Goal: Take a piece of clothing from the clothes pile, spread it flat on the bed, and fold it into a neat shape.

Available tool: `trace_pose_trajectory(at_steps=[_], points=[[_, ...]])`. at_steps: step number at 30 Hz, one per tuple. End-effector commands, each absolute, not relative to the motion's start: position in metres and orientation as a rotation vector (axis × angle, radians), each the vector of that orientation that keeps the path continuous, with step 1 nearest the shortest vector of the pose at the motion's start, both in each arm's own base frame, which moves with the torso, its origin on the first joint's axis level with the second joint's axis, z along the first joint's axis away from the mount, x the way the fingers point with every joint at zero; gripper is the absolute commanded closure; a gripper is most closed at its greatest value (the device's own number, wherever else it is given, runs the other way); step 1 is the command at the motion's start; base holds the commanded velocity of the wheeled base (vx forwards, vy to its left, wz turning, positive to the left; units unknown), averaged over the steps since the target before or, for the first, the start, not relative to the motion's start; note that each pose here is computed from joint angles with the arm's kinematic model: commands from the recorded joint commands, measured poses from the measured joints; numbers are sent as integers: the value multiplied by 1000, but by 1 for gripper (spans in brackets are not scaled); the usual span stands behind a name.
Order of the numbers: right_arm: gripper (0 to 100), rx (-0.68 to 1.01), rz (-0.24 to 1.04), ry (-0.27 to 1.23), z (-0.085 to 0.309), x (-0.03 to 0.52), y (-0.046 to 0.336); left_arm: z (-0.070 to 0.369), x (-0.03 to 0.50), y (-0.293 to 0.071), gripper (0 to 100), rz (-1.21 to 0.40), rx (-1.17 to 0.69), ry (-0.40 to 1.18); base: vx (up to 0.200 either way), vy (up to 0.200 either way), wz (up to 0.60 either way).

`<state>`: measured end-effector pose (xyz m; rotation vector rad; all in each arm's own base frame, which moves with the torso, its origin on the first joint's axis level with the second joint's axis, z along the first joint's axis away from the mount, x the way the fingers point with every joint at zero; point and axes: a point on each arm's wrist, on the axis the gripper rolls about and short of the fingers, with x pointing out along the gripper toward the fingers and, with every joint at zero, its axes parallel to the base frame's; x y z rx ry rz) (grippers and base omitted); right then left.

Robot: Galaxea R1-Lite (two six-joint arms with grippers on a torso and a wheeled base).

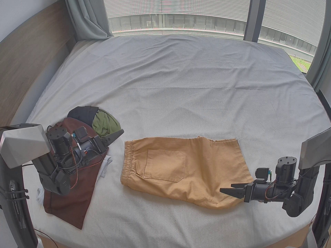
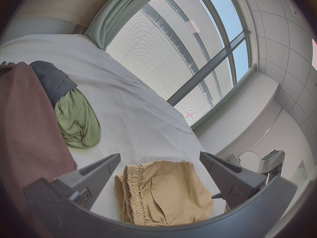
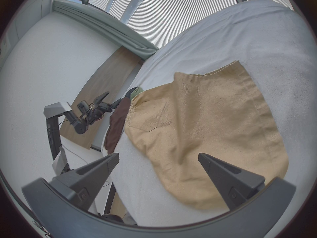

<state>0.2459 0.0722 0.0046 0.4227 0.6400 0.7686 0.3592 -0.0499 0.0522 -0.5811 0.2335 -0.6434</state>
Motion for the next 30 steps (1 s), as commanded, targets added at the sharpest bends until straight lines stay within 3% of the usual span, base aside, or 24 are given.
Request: trace_pose_trajectory(at_steps=[1, 11, 17, 30], points=[[0, 444, 712, 661, -14, 261, 62, 49, 359, -50, 0, -642, -583, 241, 0, 0, 0], [0, 469, 657, 719, -46, 272, 52, 44, 360, -50, 0, -645, -548, 242, 0, 0, 0], [0, 467, 660, 717, -44, 271, 53, 45, 360, -51, 0, -646, -547, 239, 0, 0, 0], [0, 410, 767, 526, 17, 269, 69, 46, 361, -46, 0, -637, -544, 231, 0, 0, 0]])
